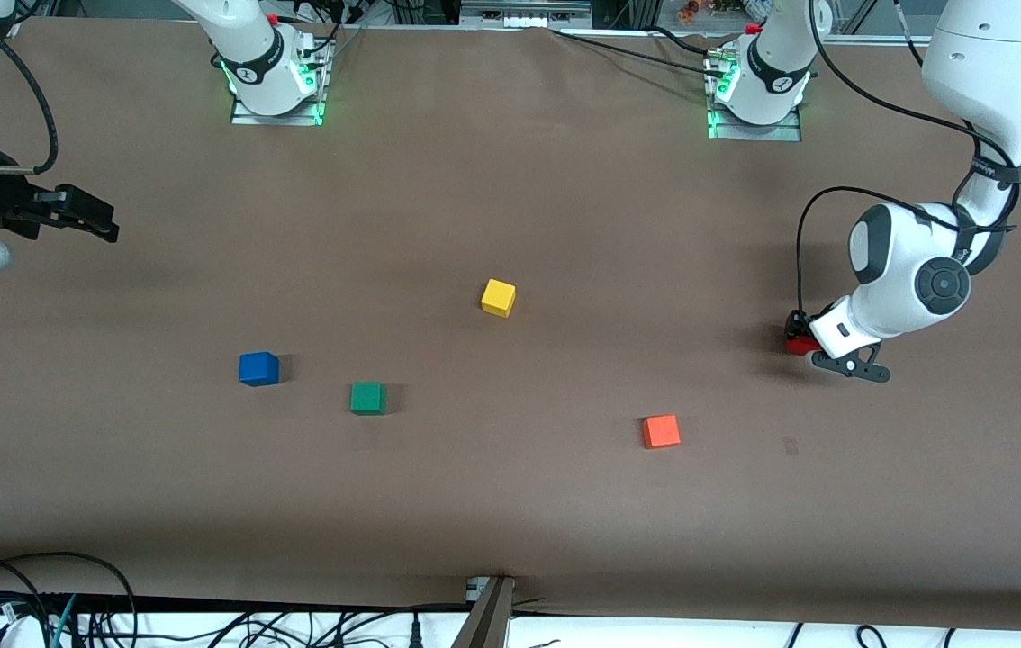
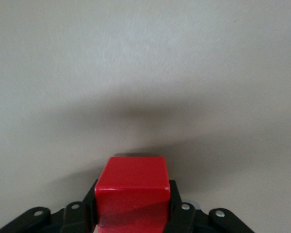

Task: Pass red block to right arm, stack on blue
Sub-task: 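Close the left gripper on the red cube and lift it, then carry the red cube toward center while the right gripper approaches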

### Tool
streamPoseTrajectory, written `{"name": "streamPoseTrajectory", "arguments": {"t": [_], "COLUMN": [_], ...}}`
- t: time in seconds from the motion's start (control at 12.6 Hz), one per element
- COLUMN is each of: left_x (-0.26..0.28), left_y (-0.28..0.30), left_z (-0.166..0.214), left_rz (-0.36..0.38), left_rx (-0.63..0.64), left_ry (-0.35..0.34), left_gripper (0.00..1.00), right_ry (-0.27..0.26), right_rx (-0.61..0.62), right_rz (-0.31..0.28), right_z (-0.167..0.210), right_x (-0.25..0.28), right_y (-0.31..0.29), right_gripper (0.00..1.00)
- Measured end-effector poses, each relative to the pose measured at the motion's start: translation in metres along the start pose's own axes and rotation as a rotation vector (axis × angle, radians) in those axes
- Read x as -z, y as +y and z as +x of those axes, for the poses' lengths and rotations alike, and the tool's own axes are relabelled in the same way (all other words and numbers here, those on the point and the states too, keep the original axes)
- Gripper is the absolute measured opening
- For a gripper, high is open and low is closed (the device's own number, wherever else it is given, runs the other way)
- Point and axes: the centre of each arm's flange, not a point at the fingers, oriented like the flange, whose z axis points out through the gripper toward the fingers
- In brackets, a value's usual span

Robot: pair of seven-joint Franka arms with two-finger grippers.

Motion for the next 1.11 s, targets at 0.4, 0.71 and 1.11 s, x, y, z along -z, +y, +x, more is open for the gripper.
{"name": "streamPoseTrajectory", "arguments": {"t": [0.4, 0.71, 1.11], "left_x": [0.058, 0.076, 0.075], "left_y": [0.029, 0.044, 0.09], "left_z": [0.029, 0.039, 0.048], "left_rz": [0.011, -0.188, -0.49], "left_rx": [-0.151, -0.252, -0.443], "left_ry": [0.1, 0.145, 0.317], "left_gripper": [0.56, 0.56, 0.56], "right_ry": [-0.055, -0.111, -0.236], "right_rx": [0.012, 0.014, -0.006], "right_rz": [0.002, 0.104, 0.389], "right_z": [0.014, 0.028, 0.05], "right_x": [-0.031, -0.061, -0.118], "right_y": [-0.009, -0.024, -0.061], "right_gripper": [1.0, 1.0, 1.0]}}
